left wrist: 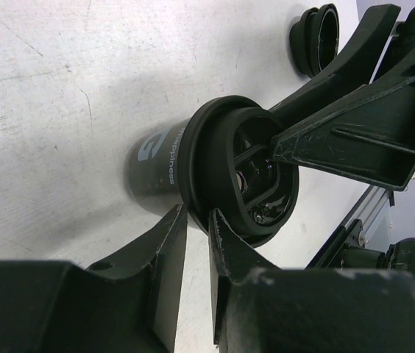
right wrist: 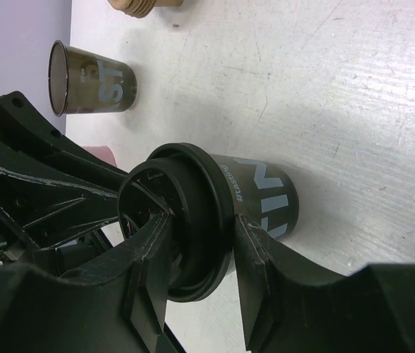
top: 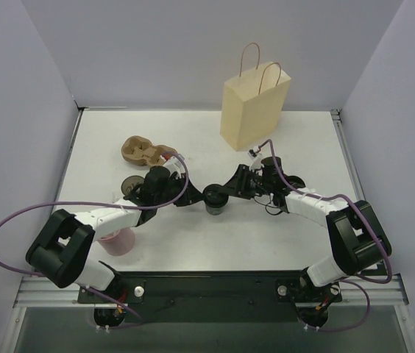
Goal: Pack the takeout coffee
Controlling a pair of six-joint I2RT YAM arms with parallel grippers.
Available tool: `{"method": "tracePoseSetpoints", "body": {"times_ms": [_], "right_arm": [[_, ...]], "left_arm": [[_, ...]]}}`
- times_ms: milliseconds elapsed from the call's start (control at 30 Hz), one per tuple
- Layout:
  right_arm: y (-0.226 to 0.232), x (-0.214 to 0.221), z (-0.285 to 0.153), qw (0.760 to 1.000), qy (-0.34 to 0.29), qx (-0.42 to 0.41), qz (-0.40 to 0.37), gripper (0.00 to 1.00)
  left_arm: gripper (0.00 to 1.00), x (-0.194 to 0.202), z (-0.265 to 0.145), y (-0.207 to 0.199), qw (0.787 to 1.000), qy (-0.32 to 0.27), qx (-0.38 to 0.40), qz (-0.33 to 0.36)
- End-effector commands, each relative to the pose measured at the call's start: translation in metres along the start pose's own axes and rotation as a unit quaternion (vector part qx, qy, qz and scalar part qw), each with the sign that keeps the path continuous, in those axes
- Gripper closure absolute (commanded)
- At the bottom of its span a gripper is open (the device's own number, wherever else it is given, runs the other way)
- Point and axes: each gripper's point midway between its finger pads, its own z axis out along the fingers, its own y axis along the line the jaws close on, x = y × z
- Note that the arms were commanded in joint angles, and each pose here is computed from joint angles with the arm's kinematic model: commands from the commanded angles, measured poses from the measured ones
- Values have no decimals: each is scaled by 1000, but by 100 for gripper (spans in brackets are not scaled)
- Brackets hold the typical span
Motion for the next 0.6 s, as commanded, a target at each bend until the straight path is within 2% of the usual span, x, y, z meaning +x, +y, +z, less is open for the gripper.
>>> {"method": "tracePoseSetpoints", "body": {"times_ms": [0, 200, 267, 400, 567], "right_arm": [[-67, 64, -8, 990, 87, 111, 32, 68], [-62, 60, -10, 990, 90, 110, 8, 70], [-62, 62, -12, 989, 97, 114, 1, 70], [-64, 61, -14, 987, 102, 122, -5, 70], [-62, 58, -15, 987, 101, 122, -7, 70]], "left_arm": [[74, 61, -2, 74, 989, 72, -128, -14], [74, 66, -4, 78, 988, 72, -136, -16], [73, 54, -3, 64, 991, 66, -117, -13], [60, 18, -8, 34, 994, 41, -98, 2], [51, -25, -16, 2, 996, 17, -85, 29]]}}
